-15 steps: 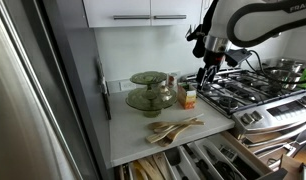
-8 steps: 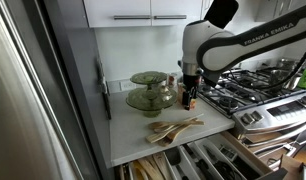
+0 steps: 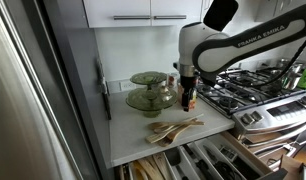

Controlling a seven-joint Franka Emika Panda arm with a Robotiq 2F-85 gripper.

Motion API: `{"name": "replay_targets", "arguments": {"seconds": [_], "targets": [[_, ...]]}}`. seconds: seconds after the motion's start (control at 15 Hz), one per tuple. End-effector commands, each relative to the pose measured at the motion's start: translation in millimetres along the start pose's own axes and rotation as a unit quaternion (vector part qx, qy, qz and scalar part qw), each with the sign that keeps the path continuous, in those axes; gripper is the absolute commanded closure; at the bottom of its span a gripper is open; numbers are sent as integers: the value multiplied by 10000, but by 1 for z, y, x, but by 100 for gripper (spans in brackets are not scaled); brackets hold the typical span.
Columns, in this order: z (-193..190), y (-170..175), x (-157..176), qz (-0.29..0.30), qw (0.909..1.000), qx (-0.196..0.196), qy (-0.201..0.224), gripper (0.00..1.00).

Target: Put the wooden cooking sticks in the open drawer

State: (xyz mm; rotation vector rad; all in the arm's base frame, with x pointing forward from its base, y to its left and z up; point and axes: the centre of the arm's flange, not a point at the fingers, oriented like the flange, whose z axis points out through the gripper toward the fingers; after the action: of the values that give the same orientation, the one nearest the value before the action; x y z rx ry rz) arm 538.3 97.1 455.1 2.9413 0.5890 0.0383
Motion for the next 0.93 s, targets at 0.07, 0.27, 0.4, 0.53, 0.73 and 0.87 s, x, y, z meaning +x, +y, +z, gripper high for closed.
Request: {"name": "replay_targets", "arguments": {"seconds": [0.07, 0.27, 0.4, 0.53, 0.73, 0.87], "targets": [[39, 2, 7, -1289, 9915, 110, -164, 0], [61, 3, 15, -2129, 9769, 106, -164, 0], [77, 3, 22, -2662, 9638, 112, -84, 0], [91, 4, 26, -3187, 9477, 137, -45, 0], [108, 5, 26, -3926, 9196, 137, 45, 0], [117, 4, 30, -4283, 9034, 165, 80, 0]]}}
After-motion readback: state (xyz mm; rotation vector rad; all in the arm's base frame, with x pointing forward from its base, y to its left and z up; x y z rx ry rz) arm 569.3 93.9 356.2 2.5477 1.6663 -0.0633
